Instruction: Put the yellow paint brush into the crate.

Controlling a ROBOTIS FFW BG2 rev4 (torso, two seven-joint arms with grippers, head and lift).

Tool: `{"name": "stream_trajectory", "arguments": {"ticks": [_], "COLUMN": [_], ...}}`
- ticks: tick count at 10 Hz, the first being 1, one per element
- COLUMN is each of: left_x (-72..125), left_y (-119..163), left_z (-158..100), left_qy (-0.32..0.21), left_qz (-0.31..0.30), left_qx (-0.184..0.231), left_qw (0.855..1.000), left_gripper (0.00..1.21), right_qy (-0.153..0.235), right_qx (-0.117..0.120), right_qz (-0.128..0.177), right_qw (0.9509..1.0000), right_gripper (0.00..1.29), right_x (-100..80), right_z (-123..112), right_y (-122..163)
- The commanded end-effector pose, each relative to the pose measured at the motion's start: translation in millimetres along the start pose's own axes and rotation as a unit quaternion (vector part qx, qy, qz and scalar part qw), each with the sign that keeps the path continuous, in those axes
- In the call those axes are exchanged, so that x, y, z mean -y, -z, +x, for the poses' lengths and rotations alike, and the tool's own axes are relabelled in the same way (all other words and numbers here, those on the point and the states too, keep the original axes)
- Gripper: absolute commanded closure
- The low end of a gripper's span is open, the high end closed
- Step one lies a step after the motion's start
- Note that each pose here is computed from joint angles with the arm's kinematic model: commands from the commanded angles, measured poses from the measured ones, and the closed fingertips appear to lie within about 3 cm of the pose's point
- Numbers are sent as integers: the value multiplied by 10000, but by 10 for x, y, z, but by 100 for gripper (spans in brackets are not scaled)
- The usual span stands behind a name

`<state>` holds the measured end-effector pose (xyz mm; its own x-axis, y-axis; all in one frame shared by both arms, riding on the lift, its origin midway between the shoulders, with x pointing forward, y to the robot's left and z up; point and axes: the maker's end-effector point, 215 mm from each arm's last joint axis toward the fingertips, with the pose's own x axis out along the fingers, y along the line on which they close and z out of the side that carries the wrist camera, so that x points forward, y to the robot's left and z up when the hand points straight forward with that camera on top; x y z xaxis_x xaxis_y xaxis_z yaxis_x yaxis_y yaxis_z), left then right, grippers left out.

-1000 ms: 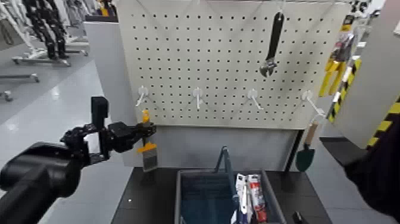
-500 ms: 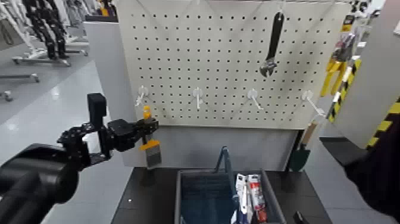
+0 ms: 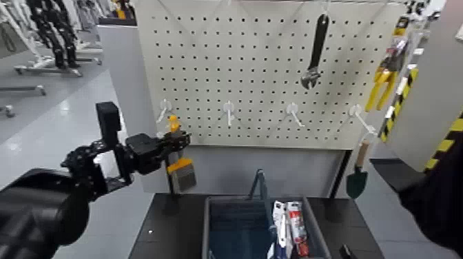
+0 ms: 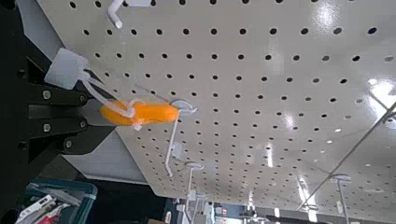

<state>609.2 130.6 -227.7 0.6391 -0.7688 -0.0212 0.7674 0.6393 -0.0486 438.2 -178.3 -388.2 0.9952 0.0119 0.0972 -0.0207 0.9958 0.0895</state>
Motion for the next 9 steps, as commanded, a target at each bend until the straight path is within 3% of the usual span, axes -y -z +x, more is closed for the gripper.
{"name": "stream_trajectory", "arguments": {"ticks": [1, 4, 9], "left_x": [329, 630, 946], "left_y": [-270, -332, 308], "left_z": [115, 258, 421], "left_qy": [335, 641, 829], "left_qz": [-184, -913, -1907], "left_qx": [406, 874, 690], "left_qw": [9984, 9899, 9757], "left_gripper": [114, 114, 114], "right_qy": [2, -13, 0], "right_qx": [-8, -1, 12], "right_qz": [2, 5, 33], "right_qw": [10000, 10000, 10000], "right_gripper": [13, 13, 13], "right_x": [-1, -13, -21], "right_z": [0, 3, -4], "right_y": [5, 2, -5]}}
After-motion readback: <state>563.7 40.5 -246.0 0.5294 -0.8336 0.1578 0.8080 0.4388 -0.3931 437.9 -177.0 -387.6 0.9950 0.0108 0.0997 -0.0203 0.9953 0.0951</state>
